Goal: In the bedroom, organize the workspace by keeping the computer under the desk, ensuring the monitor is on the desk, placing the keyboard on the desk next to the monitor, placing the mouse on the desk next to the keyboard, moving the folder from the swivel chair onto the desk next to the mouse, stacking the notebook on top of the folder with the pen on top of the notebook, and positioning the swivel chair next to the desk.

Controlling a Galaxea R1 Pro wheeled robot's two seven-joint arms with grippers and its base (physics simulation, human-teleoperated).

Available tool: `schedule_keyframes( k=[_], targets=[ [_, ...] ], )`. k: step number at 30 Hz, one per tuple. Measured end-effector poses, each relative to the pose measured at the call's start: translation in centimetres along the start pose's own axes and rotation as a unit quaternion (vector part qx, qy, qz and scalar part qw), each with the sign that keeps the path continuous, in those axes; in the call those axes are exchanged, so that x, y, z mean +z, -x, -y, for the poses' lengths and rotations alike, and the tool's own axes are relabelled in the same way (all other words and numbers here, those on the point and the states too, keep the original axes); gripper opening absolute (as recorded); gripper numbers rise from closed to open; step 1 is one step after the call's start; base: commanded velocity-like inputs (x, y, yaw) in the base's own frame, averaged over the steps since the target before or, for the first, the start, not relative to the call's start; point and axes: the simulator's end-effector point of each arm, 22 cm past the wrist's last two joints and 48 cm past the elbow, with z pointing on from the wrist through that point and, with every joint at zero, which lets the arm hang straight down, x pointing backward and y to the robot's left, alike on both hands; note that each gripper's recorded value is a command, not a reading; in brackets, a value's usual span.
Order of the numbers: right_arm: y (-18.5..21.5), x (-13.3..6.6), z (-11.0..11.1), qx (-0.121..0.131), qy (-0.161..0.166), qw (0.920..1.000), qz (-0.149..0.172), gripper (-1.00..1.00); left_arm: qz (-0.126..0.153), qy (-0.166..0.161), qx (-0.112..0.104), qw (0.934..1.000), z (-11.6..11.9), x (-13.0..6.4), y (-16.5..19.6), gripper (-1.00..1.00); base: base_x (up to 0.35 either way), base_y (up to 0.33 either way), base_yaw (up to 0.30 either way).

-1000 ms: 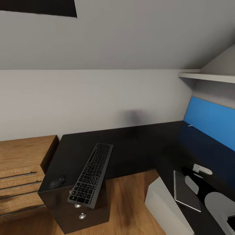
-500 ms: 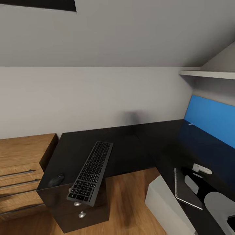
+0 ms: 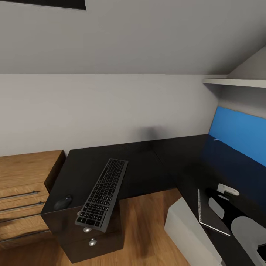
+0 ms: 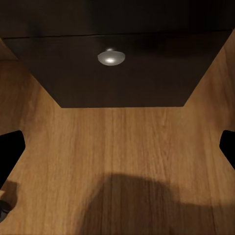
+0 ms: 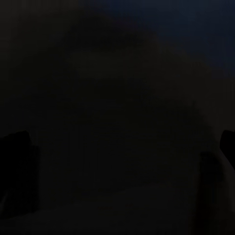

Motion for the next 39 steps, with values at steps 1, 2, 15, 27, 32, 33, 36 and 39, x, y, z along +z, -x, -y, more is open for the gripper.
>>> schedule_keyframes(
  k=[1, 2, 15, 27, 32, 33, 36, 39],
  targets=[
    [0.00, 0.00, 0.00, 0.000, 0.000, 1.0000, 0.000, 1.00, 0.000, 0.000, 0.000, 1.0000, 0.00, 0.00, 0.00, 1.00, 0.000, 0.000, 0.000],
    [0.00, 0.00, 0.00, 0.000, 0.000, 1.0000, 0.000, 1.00, 0.000, 0.000, 0.000, 1.0000, 0.00, 0.00, 0.00, 1.00, 0.000, 0.000, 0.000],
    [0.01, 0.00, -0.02, -0.002, 0.000, 1.0000, 0.000, 1.00, 0.001, 0.001, -0.001, 1.0000, -0.11, 0.03, 0.04, 1.00, 0.000, 0.000, 0.000],
    [0.02, 0.02, -0.09, -0.002, 0.001, 1.0000, 0.000, 1.00, 0.001, 0.000, 0.000, 1.0000, -0.10, 0.05, 0.02, 1.00, -0.047, 0.026, 0.000],
    [0.03, 0.02, -0.06, -0.003, 0.001, 1.0000, 0.001, 1.00, 0.001, -0.001, 0.000, 1.0000, -0.08, 0.04, 0.02, 1.00, -0.113, 0.078, 0.000],
    [0.03, 0.01, -0.05, -0.003, 0.001, 1.0000, 0.001, 1.00, 0.001, -0.001, 0.000, 1.0000, -0.08, 0.04, 0.02, 1.00, -0.022, 0.014, 0.000],
    [0.03, 0.00, -0.07, -0.002, 0.001, 1.0000, 0.001, 1.00, 0.001, 0.000, 0.000, 1.0000, -0.11, 0.04, 0.00, 1.00, -0.010, 0.009, 0.000],
    [0.04, 0.01, -0.02, -0.003, 0.000, 1.0000, 0.001, 1.00, 0.001, 0.000, 0.000, 1.0000, -0.12, 0.04, 0.00, 1.00, -0.018, 0.047, 0.000]
  ],
)
